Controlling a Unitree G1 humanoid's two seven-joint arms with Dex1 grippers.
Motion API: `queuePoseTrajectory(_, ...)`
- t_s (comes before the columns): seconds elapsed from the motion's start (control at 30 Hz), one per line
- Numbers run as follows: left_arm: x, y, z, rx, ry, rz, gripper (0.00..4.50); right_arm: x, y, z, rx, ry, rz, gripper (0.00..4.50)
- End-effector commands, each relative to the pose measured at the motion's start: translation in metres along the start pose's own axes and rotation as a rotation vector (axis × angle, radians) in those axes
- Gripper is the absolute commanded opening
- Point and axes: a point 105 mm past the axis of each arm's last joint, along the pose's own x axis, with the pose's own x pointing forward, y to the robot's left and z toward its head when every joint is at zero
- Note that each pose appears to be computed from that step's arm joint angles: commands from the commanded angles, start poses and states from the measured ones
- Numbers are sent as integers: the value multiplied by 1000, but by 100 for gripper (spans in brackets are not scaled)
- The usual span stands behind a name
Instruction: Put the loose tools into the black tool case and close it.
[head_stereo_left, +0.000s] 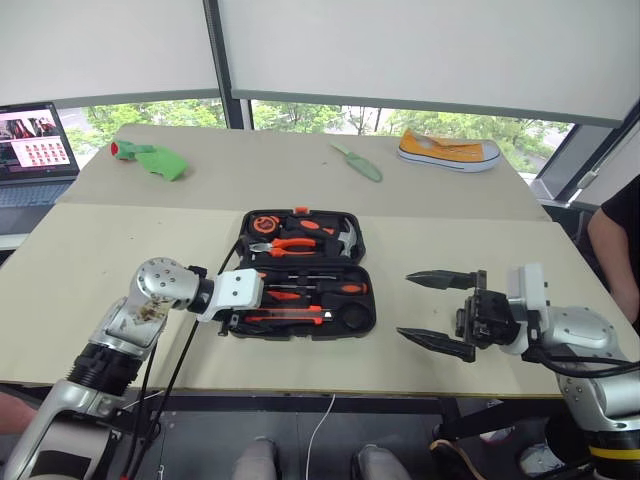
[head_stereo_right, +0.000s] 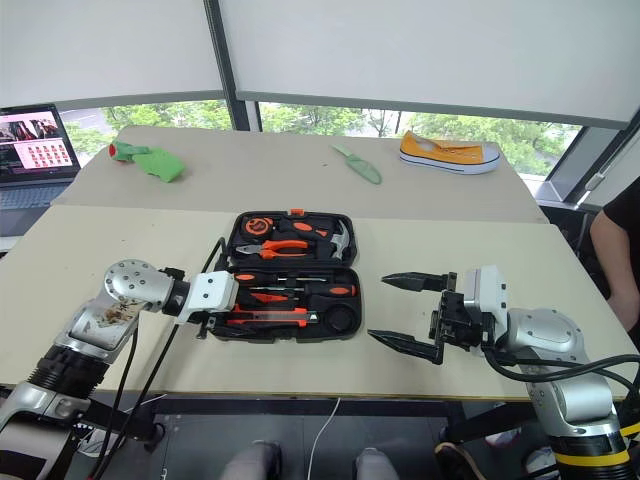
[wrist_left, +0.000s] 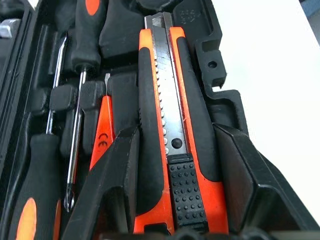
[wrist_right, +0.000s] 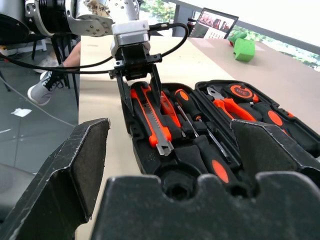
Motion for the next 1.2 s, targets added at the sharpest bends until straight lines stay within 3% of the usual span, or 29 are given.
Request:
queuePoseTrajectory(0.03, 0, 1, 2, 20, 7, -14, 177, 0, 1, 7, -27, -11, -7, 450)
queuePoseTrajectory(0.1, 1, 1, 2, 18, 3, -15, 277, 1, 1, 6, -27, -11, -10, 450)
queuePoseTrajectory(0.23, -12, 24, 18, 30, -116, 65, 409, 1, 1, 5, -22, -10, -10, 450)
queuePoseTrajectory(0.27, -18, 25, 28, 3, -198, 52, 444, 2, 1, 5, -21, -9, -10, 450)
queuePoseTrajectory(0.33, -32, 31, 42, -48, -313, 51, 444, 1, -1, 4, -21, -4, -10, 450)
queuePoseTrajectory(0.43, -40, 30, 41, -88, -340, 29, 444, -1, -3, 3, -22, 1, -16, 450)
queuePoseTrajectory(0.53, -34, 28, 36, -120, -360, 35, 375, -1, -3, 1, -21, 1, -24, 450)
queuePoseTrajectory(0.8, -6, 14, 16, -125, -353, 47, 63, 0, 0, -2, -8, -5, -45, 450)
queuePoseTrajectory(0.87, 1, 10, 7, -118, -313, 27, 11, -1, 0, -3, -3, 0, -48, 450)
queuePoseTrajectory(1.2, 27, -2, -22, -139, -188, -2, 11, -9, 0, -4, 17, -3, -123, 450)
